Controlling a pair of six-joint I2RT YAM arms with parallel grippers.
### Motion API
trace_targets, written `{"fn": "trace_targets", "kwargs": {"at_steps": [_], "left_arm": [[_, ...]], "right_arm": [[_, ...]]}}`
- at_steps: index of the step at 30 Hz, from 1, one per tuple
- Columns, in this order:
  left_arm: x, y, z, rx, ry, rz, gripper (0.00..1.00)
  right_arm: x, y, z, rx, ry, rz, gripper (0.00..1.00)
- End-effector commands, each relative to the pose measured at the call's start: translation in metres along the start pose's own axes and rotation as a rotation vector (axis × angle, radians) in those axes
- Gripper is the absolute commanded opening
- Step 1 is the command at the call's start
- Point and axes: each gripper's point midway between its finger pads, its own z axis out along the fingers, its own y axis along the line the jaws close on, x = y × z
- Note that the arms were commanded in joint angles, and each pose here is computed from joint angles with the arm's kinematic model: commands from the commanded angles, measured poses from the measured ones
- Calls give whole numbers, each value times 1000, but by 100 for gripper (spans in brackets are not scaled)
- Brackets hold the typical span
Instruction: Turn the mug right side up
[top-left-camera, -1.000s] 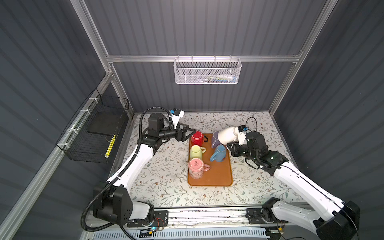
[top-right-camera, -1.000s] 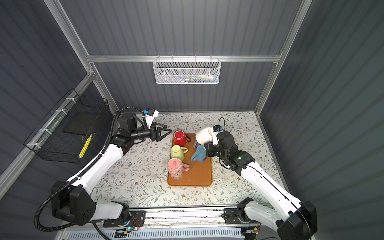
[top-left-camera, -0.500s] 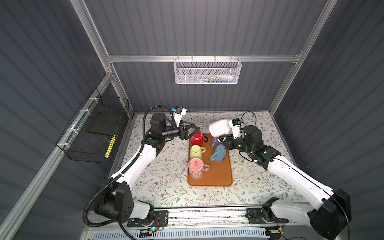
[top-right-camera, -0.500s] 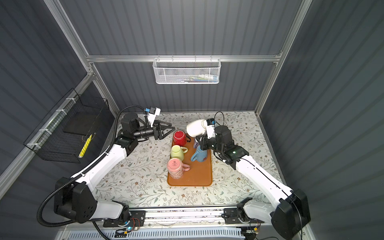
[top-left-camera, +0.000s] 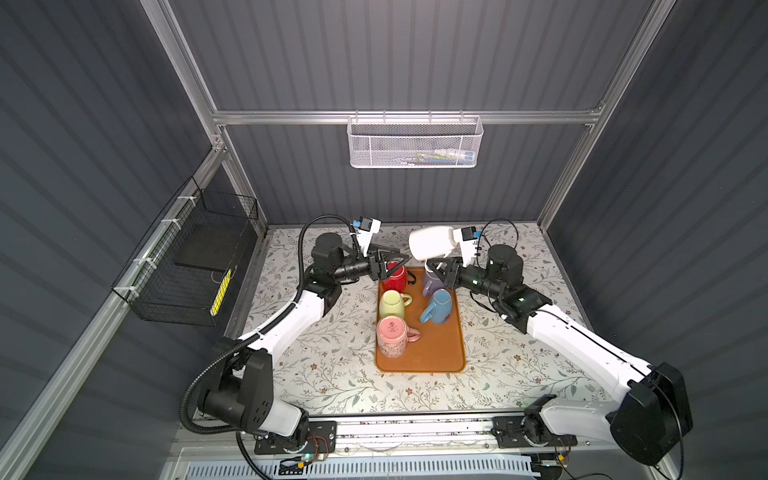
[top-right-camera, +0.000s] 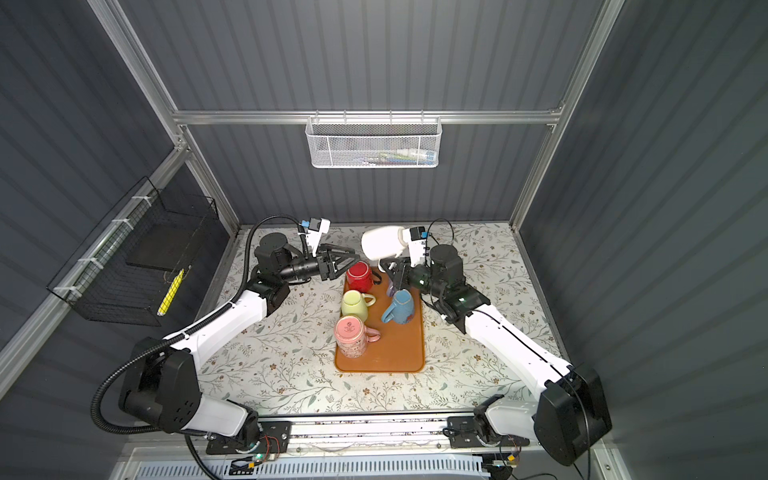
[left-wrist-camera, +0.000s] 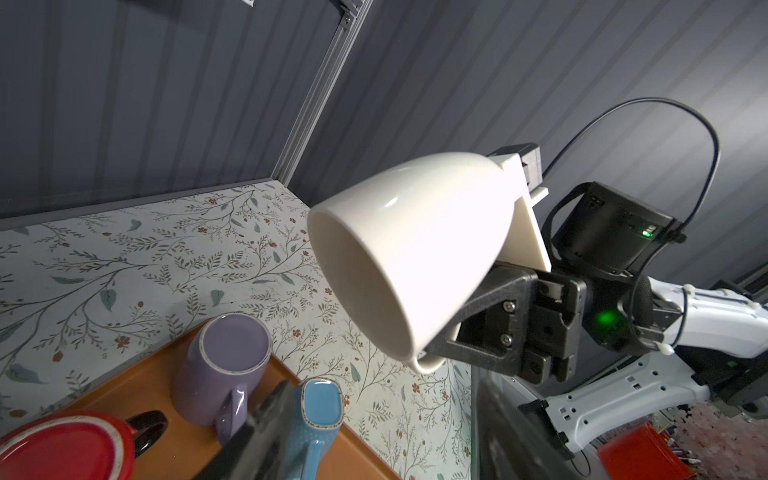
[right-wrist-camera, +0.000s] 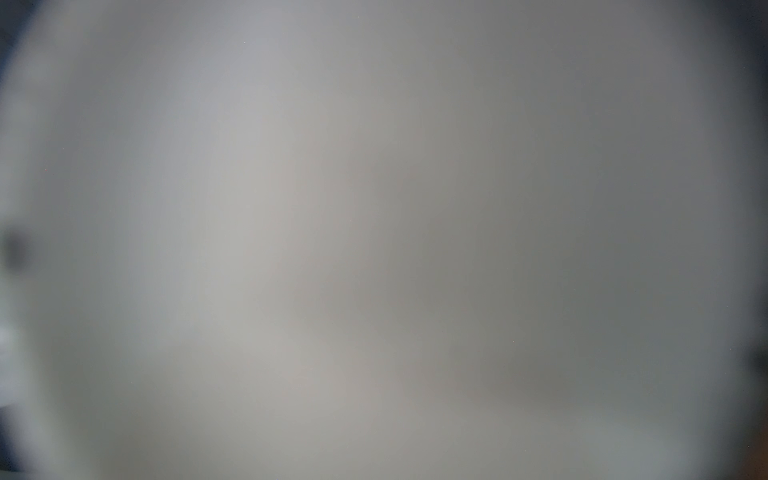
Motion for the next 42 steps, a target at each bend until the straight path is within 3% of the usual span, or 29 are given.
{"fn": "trace_targets", "kwargs": {"at_steps": [1,22,31,36,42], "left_arm": [[-13,-12,7,59,-53,21,68],[-20,-22,26,179,-111,-10,53],[-24,-24,27,231,-149,-33,38],[-26,-27,28,250,-149,-33,25],[-27,-28,28,267,-154,-42,18]], "right_arm": [[-16,19,0,-99,-63,-24,0],[-6,16,20,-170,-32,10,0],[-3,17,25,-200,-29,15,0],[1,14,28,-204,-30,16,0],[4,11,32,-210,-27,25,2]]}}
